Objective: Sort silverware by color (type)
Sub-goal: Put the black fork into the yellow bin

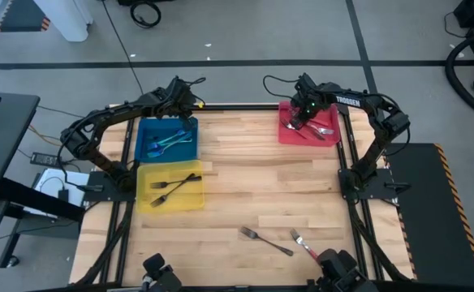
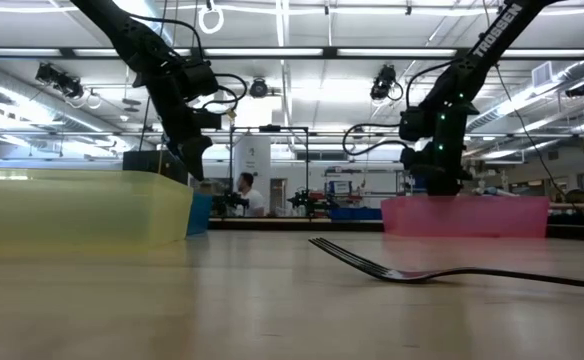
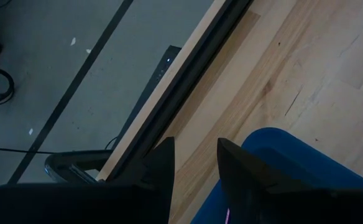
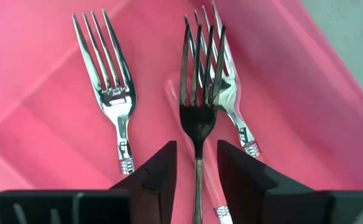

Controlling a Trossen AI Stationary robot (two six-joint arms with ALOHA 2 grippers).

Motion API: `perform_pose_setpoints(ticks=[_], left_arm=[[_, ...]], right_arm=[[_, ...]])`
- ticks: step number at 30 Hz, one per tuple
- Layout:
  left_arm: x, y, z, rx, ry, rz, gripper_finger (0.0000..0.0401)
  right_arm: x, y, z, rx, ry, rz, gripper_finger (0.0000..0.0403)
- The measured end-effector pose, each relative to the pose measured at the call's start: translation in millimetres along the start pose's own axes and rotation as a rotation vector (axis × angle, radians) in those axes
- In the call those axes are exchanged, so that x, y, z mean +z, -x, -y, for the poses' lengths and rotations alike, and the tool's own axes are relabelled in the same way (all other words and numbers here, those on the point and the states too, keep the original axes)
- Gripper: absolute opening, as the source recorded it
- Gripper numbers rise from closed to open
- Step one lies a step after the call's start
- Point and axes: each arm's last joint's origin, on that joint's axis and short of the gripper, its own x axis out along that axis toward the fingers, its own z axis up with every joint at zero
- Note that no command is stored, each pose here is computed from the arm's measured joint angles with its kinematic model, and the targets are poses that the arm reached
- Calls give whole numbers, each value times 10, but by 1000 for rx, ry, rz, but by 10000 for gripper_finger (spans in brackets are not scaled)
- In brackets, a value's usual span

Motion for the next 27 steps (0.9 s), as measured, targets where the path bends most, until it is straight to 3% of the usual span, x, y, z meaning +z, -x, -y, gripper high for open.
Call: perform_pose_setpoints(ticks=[6, 12, 18, 21, 27], left_arm=[[0, 0, 0, 0, 0, 0, 121], [0, 0, 1, 0, 0, 0, 121], [-1, 0, 2, -1, 5, 0, 121], [-1, 0, 2, -1, 7, 0, 121], [-1, 0, 2, -1, 8, 0, 121]], right_arm=[[-24, -184, 3, -6, -72, -78, 133], [-16, -332, 27, -86, -68, -143, 133], [35, -254, 18, 1, -73, -143, 122], [122, -154, 25, -3, -71, -81, 115], [87, -171, 53, -2, -82, -104, 111]])
